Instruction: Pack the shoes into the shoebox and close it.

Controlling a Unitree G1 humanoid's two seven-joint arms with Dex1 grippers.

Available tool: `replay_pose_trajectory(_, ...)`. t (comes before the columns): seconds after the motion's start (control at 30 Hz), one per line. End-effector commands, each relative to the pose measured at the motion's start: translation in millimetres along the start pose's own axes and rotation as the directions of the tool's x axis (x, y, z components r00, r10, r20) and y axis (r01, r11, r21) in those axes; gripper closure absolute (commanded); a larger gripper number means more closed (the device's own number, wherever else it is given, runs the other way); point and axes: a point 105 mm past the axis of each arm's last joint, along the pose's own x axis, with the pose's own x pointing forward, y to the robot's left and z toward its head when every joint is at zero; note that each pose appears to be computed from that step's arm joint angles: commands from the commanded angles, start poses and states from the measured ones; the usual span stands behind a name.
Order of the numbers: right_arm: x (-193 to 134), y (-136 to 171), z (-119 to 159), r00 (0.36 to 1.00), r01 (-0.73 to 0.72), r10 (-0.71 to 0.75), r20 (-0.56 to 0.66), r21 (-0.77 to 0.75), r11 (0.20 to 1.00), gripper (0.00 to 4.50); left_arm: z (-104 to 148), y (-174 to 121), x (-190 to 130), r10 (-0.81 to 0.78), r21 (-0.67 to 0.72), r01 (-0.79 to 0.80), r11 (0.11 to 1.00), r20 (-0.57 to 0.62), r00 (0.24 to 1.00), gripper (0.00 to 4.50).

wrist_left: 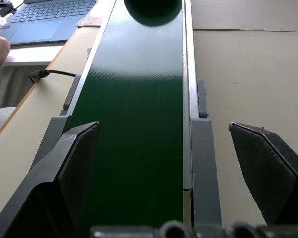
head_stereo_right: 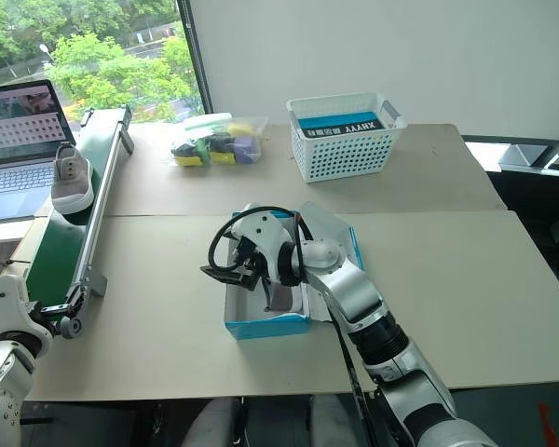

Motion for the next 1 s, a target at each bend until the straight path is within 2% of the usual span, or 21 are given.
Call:
replay_pose_trajectory(0.03,-1.6,3.2,9.0,1.000,-0.003,0.004,0.025,-0.020,1.000,0.22,6.3,8.8,-1.0,0.036,0.016,-0.037,0.999,0.021,0.999,0.01)
replay_pose_trajectory(0.7,-2.6,1.2,7.1,1.000,0.010,-0.010,0.011,-0.015,1.000,0.22,1.9,19.0,5.4,0.088,0.001,-0.088,0.996,0.009,0.996,0.01)
replay_pose_trajectory(0.97,-2.9,-1.9,11.0,1.000,0.022,-0.022,0.023,-0.004,1.000,0.22,-9.0,24.4,6.8,0.142,-0.065,-0.144,0.987,-0.043,0.989,0.01)
replay_pose_trajectory(1.0,-3.0,-2.5,11.7,0.999,0.024,-0.024,0.024,-0.004,1.000,0.00,-7.2,23.6,6.9,0.139,-0.075,-0.142,0.987,-0.034,0.990,0.43)
